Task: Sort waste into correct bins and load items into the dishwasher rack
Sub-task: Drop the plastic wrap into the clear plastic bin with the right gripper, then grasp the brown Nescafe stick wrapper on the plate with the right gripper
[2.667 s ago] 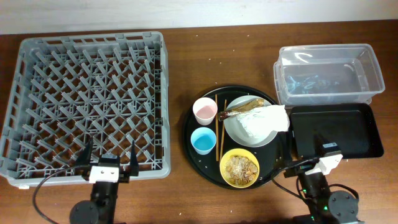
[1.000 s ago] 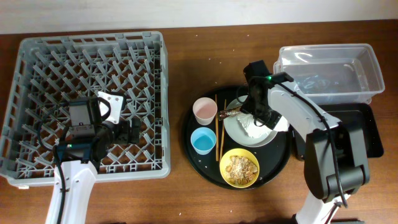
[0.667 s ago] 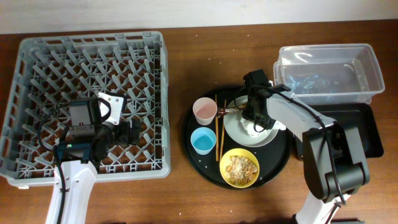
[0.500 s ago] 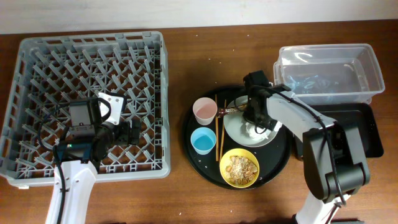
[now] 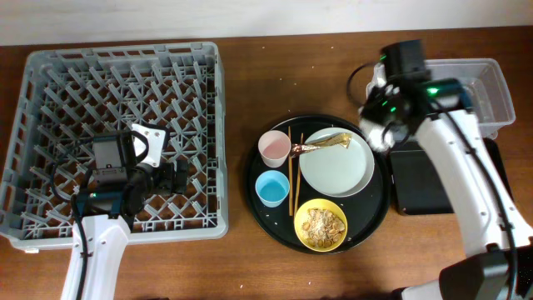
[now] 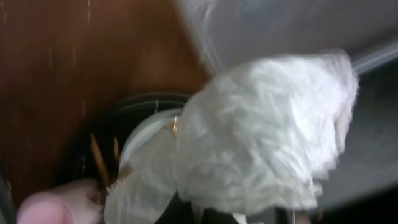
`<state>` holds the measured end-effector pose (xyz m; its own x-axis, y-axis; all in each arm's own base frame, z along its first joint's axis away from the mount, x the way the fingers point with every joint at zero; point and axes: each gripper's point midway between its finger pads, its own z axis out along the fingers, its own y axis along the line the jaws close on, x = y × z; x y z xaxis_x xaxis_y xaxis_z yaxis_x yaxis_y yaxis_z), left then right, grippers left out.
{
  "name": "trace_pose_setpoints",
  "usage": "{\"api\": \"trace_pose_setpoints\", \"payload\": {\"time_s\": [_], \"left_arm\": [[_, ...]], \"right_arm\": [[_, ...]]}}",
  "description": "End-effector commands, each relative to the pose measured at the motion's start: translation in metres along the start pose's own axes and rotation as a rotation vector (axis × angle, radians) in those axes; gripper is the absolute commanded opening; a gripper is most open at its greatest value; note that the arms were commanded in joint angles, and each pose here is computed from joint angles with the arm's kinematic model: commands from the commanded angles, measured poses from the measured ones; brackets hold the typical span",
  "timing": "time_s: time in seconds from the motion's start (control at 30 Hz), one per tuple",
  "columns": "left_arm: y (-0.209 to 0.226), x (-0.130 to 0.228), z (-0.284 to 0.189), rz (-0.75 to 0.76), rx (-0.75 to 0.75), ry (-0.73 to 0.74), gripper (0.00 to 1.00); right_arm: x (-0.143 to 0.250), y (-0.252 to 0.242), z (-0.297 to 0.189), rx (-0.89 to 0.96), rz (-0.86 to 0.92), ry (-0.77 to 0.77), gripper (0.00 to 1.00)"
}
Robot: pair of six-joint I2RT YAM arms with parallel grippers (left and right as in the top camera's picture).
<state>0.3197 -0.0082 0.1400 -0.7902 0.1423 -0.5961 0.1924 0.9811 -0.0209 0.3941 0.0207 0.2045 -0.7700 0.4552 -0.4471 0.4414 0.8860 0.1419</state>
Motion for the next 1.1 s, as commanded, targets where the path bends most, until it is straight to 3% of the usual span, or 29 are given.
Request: {"api": "trace_pose_setpoints", "payload": {"time_s": [0.0, 0.17, 0.2, 0.23, 0.27, 0.3, 0.43, 0.5, 0.57, 0.67, 0.83, 1.07], "left_arm": [[0.0, -0.009, -0.003, -0.006, 0.011, -0.021, 0.99], [0.0, -0.009, -0.003, -0.006, 0.011, -0.021, 0.99], [0.0, -0.009, -0.003, -0.006, 0.011, -0.021, 0.99], [0.0, -0.009, -0.003, -0.006, 0.011, -0.021, 0.99], [0.0, -0.009, -0.003, -0.006, 0.011, -0.021, 0.99], [0.0, -0.009, -0.003, -0.006, 0.011, -0.021, 0.99], [0.0, -0.009, -0.003, -0.006, 0.011, -0.021, 0.99], [0.0, -0.009, -0.003, -0.006, 0.011, -0.021, 0.99], [0.0, -0.009, -0.003, -0.006, 0.011, -0.021, 0.99], [0.0, -0.009, -0.003, -0.006, 0.011, -0.021, 1.0], [0.0, -0.009, -0.003, -0.006, 0.011, -0.021, 0.99], [0.0, -0.009, -0.003, -0.006, 0.011, -0.021, 0.99]], "right_arm": [[-0.06, -0.04, 0.008, 0.102, 0.107, -0.181, 0.04], [-0.102, -0.062, 0.092, 0.15, 0.149, -0.24, 0.04], [-0.106, -0.065, 0.104, 0.152, 0.157, -0.246, 0.21], [-0.108, -0.065, 0.108, 0.152, 0.126, -0.246, 0.66], [-0.108, -0.064, 0.107, 0.153, 0.103, -0.247, 0.86], [-0.109, -0.062, 0.102, 0.139, 0.078, -0.246, 0.98], [-0.107, -0.046, 0.059, 0.031, 0.07, -0.246, 0.99], [-0.079, -0.008, 0.031, -0.208, 0.018, -0.128, 0.99], [-0.039, 0.028, 0.016, -0.368, -0.01, 0.031, 0.89], [0.015, 0.052, 0.025, -0.302, 0.034, 0.184, 0.79], [0.067, 0.064, 0.075, -0.122, 0.075, 0.215, 0.59], [0.105, 0.05, 0.14, -0.008, 0.05, 0.306, 0.56]]}}
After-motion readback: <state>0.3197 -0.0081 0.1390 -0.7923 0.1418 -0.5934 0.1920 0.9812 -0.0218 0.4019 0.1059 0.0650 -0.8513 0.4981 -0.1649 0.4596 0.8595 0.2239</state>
